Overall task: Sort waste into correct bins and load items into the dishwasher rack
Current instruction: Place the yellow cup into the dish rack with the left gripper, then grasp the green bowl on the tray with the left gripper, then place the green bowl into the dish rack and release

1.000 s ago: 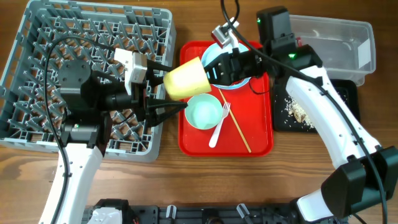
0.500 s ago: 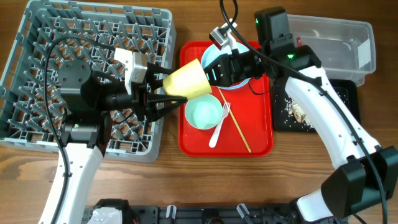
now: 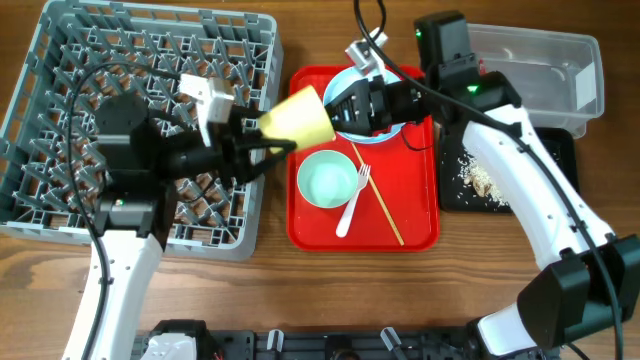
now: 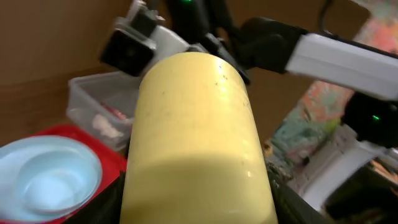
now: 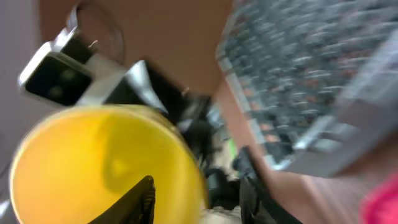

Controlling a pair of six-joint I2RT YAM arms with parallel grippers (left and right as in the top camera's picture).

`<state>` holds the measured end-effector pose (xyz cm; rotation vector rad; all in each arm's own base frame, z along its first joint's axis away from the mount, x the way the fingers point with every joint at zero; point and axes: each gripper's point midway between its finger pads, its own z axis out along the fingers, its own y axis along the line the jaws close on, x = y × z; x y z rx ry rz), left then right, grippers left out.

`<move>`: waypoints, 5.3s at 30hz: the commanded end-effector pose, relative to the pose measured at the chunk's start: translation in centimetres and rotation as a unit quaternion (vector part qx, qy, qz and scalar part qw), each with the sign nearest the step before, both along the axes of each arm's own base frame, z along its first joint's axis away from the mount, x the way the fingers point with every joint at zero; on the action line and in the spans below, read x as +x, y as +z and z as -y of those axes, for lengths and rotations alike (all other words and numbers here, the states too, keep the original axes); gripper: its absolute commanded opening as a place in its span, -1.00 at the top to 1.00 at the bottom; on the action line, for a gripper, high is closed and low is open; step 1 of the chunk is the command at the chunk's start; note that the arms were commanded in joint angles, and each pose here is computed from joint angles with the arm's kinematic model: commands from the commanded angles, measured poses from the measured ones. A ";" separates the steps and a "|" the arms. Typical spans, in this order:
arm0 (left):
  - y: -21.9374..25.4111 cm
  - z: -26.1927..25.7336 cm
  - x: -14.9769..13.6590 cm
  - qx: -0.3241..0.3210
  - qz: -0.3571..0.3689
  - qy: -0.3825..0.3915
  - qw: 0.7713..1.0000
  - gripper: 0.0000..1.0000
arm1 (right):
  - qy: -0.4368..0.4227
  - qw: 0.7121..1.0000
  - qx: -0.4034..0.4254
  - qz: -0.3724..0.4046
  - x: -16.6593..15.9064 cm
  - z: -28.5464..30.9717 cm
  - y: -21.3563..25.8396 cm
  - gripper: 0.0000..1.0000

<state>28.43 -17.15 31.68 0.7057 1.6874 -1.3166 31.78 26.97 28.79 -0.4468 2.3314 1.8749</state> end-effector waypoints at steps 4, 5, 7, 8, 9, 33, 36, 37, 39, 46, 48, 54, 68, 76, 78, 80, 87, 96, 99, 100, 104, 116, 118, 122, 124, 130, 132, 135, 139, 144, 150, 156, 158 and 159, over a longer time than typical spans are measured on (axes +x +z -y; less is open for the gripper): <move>-4.5 -6.7 5.2 0.052 -0.102 0.211 0.971 0.14 | -0.179 0.963 -0.202 0.020 6.0 6.9 -6.4 0.05; -6.4 -8.9 6.2 0.081 -0.135 0.279 0.947 0.21 | -0.181 0.957 -0.228 0.019 5.6 7.6 -7.2 0.05; -8.8 -11.6 6.7 0.120 -0.173 0.353 0.911 0.59 | -0.190 0.942 -0.276 0.025 5.0 9.0 -8.0 0.05; -9.4 -12.5 6.6 0.131 -0.184 0.374 0.900 0.71 | -0.197 0.934 -0.298 0.026 4.8 9.7 -8.3 0.04; -9.8 -13.3 6.3 0.141 -0.194 0.391 0.889 0.82 | -0.208 0.923 -0.324 0.025 4.5 10.7 -8.4 0.03; -16.5 -24.2 -0.2 0.339 -0.429 0.523 0.653 0.92 | -0.282 0.869 -0.405 0.034 1.6 19.8 -5.8 -0.04; -18.4 -24.2 -0.1 0.351 -0.457 0.507 0.641 0.87 | -0.282 0.869 -0.405 0.034 1.6 19.8 -5.8 -0.04; -19.0 -24.2 -0.1 0.355 -0.465 0.501 0.637 0.76 | -0.282 0.869 -0.405 0.034 1.6 19.8 -5.8 -0.04; -20.0 -24.1 0.2 0.357 -0.477 0.492 0.635 0.49 | -0.282 0.869 -0.406 0.034 1.6 19.8 -5.8 -0.04; -20.6 -24.3 1.5 0.352 -0.470 0.497 0.640 -1.00 | -0.279 0.869 -0.407 0.028 1.3 19.8 -5.9 -0.12; -20.0 -23.7 2.0 0.334 -0.464 0.491 0.657 -1.00 | -0.278 0.869 -0.407 0.028 1.3 19.8 -5.9 -0.40; -11.4 -21.4 6.1 0.256 -0.362 0.494 0.748 -1.00 | -0.275 0.869 -0.411 0.019 0.9 19.8 -6.1 -0.99; -11.8 4.4 5.4 0.315 -0.227 0.204 0.898 -0.96 | -0.454 0.736 -0.499 -0.063 -1.0 31.9 -4.8 -0.99; -23.9 12.1 2.6 0.428 -0.262 0.108 0.858 -0.72 | -0.448 0.733 -0.504 -0.086 -1.7 32.1 -6.4 -1.00; -26.2 12.2 2.3 0.457 -0.261 0.110 0.843 -0.69 | -0.445 0.733 -0.506 -0.091 -1.8 32.1 -6.7 -1.00; -27.8 12.0 2.2 0.481 -0.256 0.118 0.830 -0.56 | -0.445 0.734 -0.506 -0.091 -1.8 32.1 -6.8 -0.99; -29.7 11.7 2.3 0.508 -0.245 0.130 0.815 0.35 | -0.444 0.734 -0.506 -0.091 -1.8 32.1 -6.8 -1.00; -28.8 12.8 1.9 0.503 -0.234 0.122 0.823 0.92 | -0.443 0.734 -0.506 -0.091 -1.8 32.1 -6.8 -0.99; -26.0 13.3 2.4 0.483 -0.218 0.128 0.839 0.92 | -0.443 0.734 -0.507 -0.091 -1.8 32.1 -6.8 -1.00; -25.1 13.4 2.6 0.475 -0.212 0.130 0.844 0.92 | -0.443 0.734 -0.507 -0.091 -1.8 32.1 -6.8 -0.99; -18.0 13.0 3.5 0.416 -0.171 0.156 0.880 0.92 | -0.441 0.735 -0.508 -0.091 -1.9 32.0 -6.8 -1.00; -2.7 -3.7 10.2 0.175 -0.167 0.283 0.928 0.92 | -0.437 0.736 -0.510 -0.087 -1.9 32.0 -6.8 -0.99; -2.4 -6.4 10.9 0.128 -0.181 0.257 0.941 0.92 | -0.437 0.736 -0.510 -0.087 -1.9 32.0 -6.8 -0.99; -3.3 -10.2 12.6 0.056 -0.214 0.222 0.950 0.92 | -0.437 0.736 -0.509 -0.087 -1.9 32.0 -6.8 -0.99; -4.7 -11.7 13.5 0.023 -0.240 0.202 0.949 0.92 | -0.437 0.736 -0.509 -0.087 -1.9 32.0 -6.8 -1.00; -9.3 -14.7 15.4 -0.074 -0.288 0.121 0.947 0.92 | -0.437 0.736 -0.509 -0.087 -1.9 32.0 -6.8 -0.99; -11.2 -15.5 15.9 -0.083 -0.312 0.126 0.938 0.92 | -0.437 0.736 -0.510 -0.087 -1.9 32.0 -6.8 -0.99; -12.8 -17.1 16.2 -0.093 -0.329 0.141 0.929 0.92 | -0.436 0.736 -0.510 -0.087 -1.9 32.0 -6.8 -0.99; -13.2 -19.7 16.0 -0.106 -0.342 0.168 0.919 0.67 | -0.436 0.736 -0.510 -0.087 -1.9 32.0 -6.8 -0.99; -14.7 -23.2 14.8 -0.120 -0.396 0.224 0.882 -0.21 | -0.436 0.736 -0.510 -0.087 -1.9 32.0 -6.8 -0.99; -14.9 -26.4 13.9 -0.140 -0.406 0.257 0.866 -0.64 | -0.436 0.736 -0.510 -0.087 -1.9 32.0 -6.8 -0.99; -14.9 -29.4 12.9 -0.157 -0.409 0.289 0.851 -1.00 | -0.436 0.736 -0.510 -0.086 -1.9 32.0 -6.8 -0.99; -14.3 -29.4 12.7 -0.156 -0.406 0.291 0.852 -1.00 | -0.436 0.736 -0.510 -0.086 -1.9 32.0 -6.8 -0.99; -13.9 -29.1 12.7 -0.153 -0.401 0.290 0.855 -1.00 | -0.436 0.736 -0.510 -0.086 -1.9 32.0 -6.8 -0.99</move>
